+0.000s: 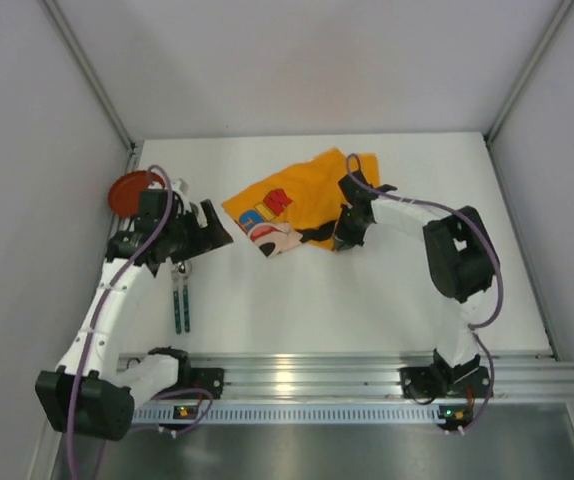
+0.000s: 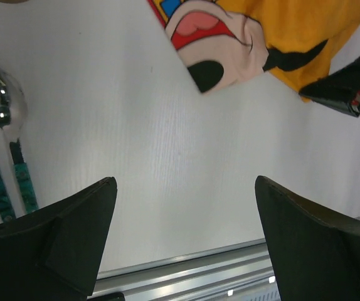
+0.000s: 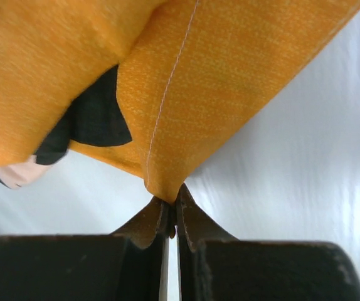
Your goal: Set the dinner table for one person
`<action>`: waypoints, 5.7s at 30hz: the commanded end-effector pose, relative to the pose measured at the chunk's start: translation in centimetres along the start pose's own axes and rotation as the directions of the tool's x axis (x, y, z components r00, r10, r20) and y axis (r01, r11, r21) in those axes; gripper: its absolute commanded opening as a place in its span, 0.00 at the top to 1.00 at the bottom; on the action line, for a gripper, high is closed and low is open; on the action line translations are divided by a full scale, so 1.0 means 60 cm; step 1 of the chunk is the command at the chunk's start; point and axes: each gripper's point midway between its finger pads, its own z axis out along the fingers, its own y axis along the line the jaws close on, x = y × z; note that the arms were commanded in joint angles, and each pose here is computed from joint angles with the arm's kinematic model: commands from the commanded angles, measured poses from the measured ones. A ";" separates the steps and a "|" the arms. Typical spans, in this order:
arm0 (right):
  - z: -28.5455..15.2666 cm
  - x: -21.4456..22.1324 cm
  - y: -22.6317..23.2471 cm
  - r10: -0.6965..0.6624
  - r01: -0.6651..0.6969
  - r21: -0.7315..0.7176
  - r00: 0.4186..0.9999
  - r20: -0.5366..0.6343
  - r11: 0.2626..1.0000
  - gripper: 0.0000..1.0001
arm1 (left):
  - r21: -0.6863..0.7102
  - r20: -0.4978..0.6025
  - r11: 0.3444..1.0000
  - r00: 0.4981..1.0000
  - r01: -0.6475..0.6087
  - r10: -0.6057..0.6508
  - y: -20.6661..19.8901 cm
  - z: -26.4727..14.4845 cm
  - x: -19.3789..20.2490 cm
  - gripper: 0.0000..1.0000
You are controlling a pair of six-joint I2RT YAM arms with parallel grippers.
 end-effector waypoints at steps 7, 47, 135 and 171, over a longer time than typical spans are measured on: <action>-0.119 0.115 -0.078 -0.053 0.054 -0.078 0.999 0.008 0.995 1.00 | -0.049 -0.192 0.998 0.981 -0.033 0.023 -0.073 0.128 0.095 0.04; -0.242 0.131 -0.305 -0.029 0.018 0.222 0.998 0.047 0.975 1.00 | -0.365 -0.194 0.917 0.976 -0.162 0.095 -0.052 0.281 0.027 1.00; -0.326 0.185 -0.309 0.286 -0.277 -0.096 0.953 0.103 0.956 0.03 | -0.197 0.023 0.980 1.000 -0.001 0.005 -0.066 0.073 0.068 0.06; -0.268 0.145 -0.311 0.247 -0.246 -0.057 0.969 0.007 0.968 1.00 | -0.335 -0.135 0.940 0.985 0.060 -0.111 0.085 0.489 -0.077 0.90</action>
